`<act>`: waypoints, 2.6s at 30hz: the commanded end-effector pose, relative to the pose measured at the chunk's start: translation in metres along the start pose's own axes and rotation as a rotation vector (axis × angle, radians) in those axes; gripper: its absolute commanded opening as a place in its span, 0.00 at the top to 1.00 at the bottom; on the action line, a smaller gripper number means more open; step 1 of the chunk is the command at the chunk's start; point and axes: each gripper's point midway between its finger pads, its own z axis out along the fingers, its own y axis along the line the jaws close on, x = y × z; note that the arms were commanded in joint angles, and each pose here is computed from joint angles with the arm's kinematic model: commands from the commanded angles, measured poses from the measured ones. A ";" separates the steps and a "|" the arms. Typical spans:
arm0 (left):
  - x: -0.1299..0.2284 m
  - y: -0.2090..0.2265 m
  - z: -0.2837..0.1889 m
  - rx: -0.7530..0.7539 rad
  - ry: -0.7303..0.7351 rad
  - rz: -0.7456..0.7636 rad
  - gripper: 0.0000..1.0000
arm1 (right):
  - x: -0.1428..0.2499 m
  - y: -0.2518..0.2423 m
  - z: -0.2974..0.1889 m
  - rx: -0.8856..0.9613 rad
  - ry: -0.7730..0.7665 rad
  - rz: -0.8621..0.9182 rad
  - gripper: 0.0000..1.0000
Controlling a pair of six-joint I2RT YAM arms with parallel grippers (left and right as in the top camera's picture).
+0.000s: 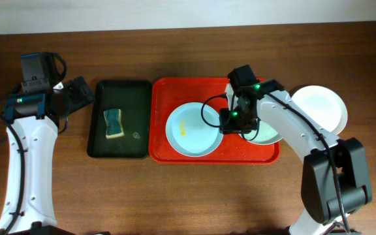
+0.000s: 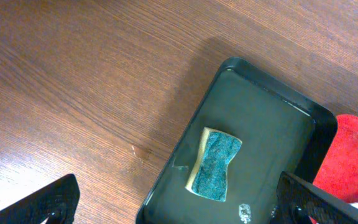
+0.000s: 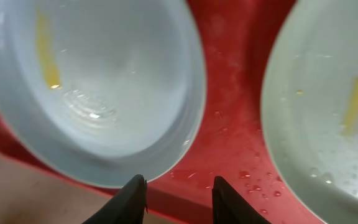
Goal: Clean dirty plates on tray and stack at the side
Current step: 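Grip the pale-green plate rim with the right gripper and tilt it up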
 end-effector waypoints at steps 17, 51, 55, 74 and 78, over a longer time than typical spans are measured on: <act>-0.007 0.001 -0.005 -0.002 -0.023 -0.019 0.01 | -0.018 -0.015 0.036 0.166 -0.185 0.045 0.73; -0.007 0.001 -0.005 -0.002 -0.023 -0.019 0.01 | -0.014 -0.019 0.041 0.156 -0.217 0.043 0.96; -0.007 0.001 -0.005 -0.002 -0.023 -0.019 0.01 | -0.005 -0.021 0.038 0.168 -0.189 0.046 0.96; 0.030 -0.034 -0.011 0.213 0.158 -0.055 0.01 | 0.002 -0.025 0.040 0.184 -0.158 0.050 0.96; 0.040 -0.032 -0.013 0.207 0.196 -0.011 0.03 | 0.001 -0.025 0.040 0.182 -0.162 0.049 0.96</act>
